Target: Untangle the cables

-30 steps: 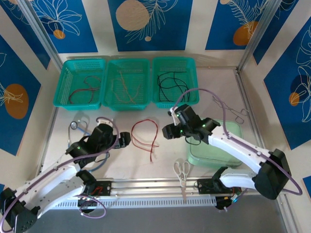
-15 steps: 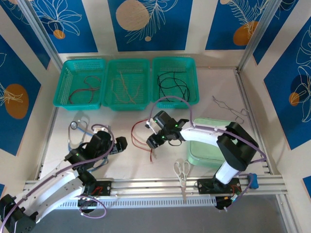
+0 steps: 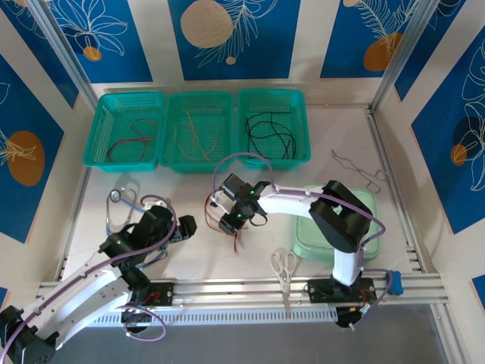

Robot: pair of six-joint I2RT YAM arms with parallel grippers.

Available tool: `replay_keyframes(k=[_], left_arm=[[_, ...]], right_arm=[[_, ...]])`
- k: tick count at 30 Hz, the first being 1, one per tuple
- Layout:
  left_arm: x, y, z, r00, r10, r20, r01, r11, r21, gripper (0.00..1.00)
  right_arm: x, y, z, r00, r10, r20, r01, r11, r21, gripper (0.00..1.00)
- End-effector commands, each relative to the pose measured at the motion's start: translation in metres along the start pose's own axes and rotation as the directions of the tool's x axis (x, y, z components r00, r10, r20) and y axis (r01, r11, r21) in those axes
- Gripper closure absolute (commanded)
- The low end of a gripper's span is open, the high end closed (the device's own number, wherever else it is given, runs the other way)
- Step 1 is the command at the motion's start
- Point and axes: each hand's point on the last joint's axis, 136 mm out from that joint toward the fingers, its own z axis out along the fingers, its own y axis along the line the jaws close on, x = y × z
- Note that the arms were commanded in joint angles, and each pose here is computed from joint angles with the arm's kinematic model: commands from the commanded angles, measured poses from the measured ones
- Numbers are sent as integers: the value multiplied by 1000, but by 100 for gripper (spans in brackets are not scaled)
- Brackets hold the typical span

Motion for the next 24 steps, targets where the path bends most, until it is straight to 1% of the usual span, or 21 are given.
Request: replay_keyframes(k=[1, 7, 11, 13, 17, 20, 24], left_arm=[[-23, -10, -19, 998, 31, 51, -31, 1000, 0, 13], [-71, -38, -53, 983, 143, 112, -141, 990, -22, 12], [-103, -45, -82, 965, 237, 112, -224, 968, -115, 13], [-113, -50, -88, 959, 254, 123, -240, 964, -115, 13], [-115, -56, -86, 966, 228, 125, -219, 973, -76, 13], [-106, -54, -76, 974, 208, 89, -202, 977, -65, 14], [-83, -48, -56, 985, 173, 22, -172, 984, -38, 15]], right_arm=[[7, -1, 3, 998, -20, -59, 21, 1000, 22, 57], [11, -7, 12, 996, -20, -85, 24, 999, 46, 65], [17, -7, 17, 991, -42, -124, 49, 998, 51, 71], [20, -9, 20, 991, -41, -128, 48, 997, 55, 74], [19, -10, 23, 991, -44, -127, 52, 997, 56, 79], [16, -9, 23, 992, -47, -118, 53, 997, 50, 86], [13, -8, 20, 992, -48, -116, 54, 998, 44, 97]])
